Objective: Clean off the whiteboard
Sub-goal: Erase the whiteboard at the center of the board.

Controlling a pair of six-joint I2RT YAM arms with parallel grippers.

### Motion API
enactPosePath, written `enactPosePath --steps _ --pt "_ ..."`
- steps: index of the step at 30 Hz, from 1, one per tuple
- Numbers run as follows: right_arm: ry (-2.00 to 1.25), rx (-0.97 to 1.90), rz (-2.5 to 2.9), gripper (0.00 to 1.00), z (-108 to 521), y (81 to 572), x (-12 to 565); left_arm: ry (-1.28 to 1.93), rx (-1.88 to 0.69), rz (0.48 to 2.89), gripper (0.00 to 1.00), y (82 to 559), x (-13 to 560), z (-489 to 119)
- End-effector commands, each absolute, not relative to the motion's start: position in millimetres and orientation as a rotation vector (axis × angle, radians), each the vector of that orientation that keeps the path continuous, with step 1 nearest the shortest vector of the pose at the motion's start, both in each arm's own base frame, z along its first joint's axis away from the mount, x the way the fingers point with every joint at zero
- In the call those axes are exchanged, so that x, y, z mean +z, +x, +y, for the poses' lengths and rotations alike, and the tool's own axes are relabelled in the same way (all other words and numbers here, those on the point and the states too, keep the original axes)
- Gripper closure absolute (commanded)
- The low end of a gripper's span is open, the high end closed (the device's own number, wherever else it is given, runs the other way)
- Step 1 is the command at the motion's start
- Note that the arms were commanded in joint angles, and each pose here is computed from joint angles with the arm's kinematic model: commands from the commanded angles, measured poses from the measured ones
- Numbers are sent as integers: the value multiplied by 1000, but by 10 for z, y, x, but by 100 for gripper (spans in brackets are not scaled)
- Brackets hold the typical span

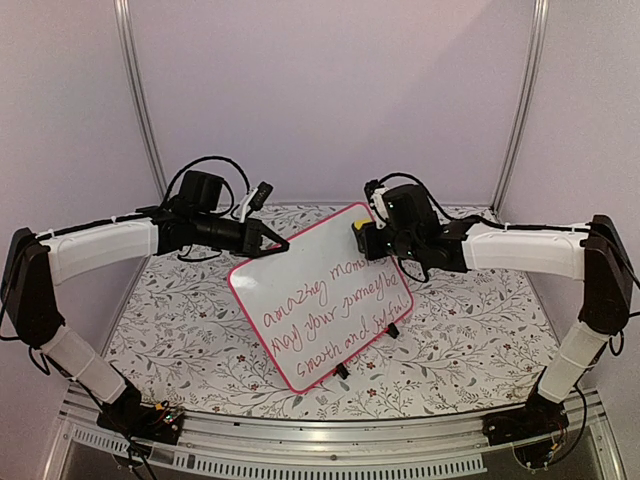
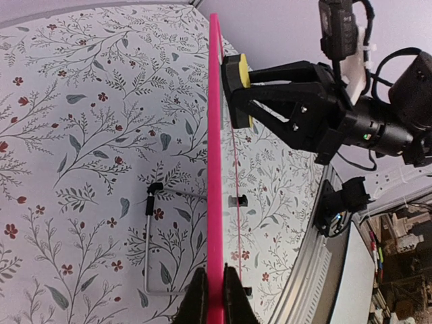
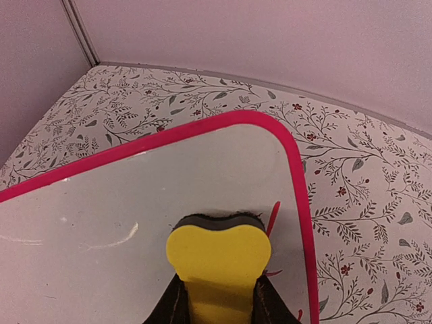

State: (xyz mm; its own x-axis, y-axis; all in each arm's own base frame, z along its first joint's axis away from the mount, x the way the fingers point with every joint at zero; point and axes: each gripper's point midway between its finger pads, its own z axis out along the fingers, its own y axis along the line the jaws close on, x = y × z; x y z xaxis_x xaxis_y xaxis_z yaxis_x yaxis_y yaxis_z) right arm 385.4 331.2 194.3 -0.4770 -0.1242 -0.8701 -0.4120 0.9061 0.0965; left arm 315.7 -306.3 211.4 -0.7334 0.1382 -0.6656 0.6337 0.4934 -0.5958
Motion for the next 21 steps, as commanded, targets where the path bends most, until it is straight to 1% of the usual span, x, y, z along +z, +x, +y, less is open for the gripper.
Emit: enactPosePath --steps 1,9,21 --pt "-377 376 2074 74 3305 3901 1886 728 -1187 2142 100 3079 2128 -3139" --pt "-372 364 2127 74 3166 3757 1610 728 -1190 2147 100 3074 2115 -3144" --pt "-359 383 2138 74 3072 3636 1589 725 -1186 2146 100 3080 2115 -3138"
